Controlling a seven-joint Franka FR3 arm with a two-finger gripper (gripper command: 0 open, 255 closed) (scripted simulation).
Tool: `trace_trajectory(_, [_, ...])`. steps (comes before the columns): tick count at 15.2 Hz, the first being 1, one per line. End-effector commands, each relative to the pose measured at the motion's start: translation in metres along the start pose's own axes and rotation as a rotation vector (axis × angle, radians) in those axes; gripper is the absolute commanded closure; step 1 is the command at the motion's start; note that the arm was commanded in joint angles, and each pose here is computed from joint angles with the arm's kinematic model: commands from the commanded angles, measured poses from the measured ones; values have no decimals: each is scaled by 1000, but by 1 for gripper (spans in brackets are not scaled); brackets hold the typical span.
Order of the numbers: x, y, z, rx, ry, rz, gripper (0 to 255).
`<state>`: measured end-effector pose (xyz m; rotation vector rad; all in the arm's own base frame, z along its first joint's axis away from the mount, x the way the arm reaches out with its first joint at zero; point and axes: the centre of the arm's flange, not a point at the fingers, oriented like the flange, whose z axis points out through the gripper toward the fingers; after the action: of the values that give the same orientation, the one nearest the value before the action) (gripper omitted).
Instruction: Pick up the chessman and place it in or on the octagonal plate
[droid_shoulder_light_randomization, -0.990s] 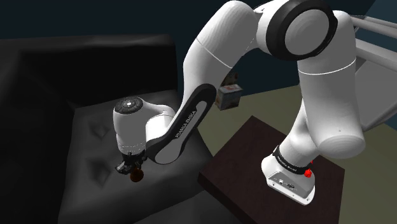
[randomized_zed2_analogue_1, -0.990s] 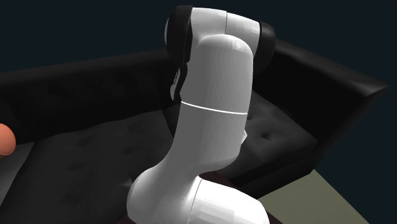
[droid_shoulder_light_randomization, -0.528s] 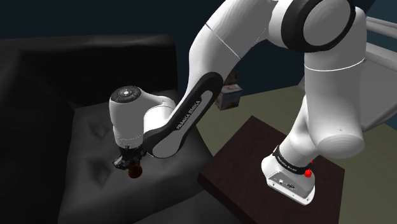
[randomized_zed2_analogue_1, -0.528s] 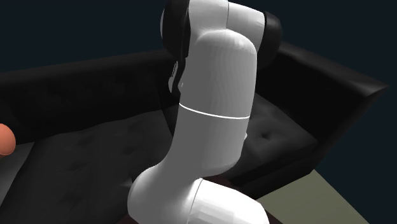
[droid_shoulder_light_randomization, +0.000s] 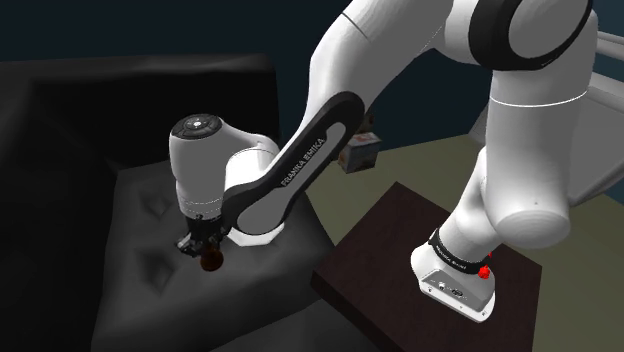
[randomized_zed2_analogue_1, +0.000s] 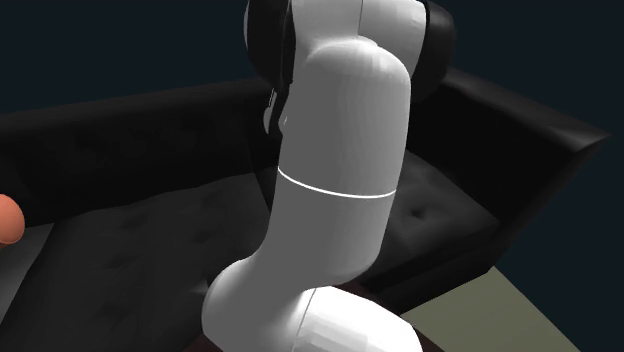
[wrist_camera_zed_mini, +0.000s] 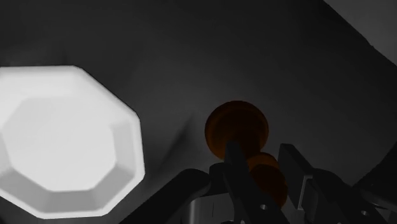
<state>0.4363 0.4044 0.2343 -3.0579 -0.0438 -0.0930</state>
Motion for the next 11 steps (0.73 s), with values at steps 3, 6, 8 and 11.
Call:
trace_trajectory(3, [16,43,-8,0,0,0,255])
trace_trajectory(6, [30,80,-13,0,0,0,255])
trace_trajectory(8, [38,105,-17,0,0,0,255])
trace_trajectory(11, [52,142,-22,0,0,0,255])
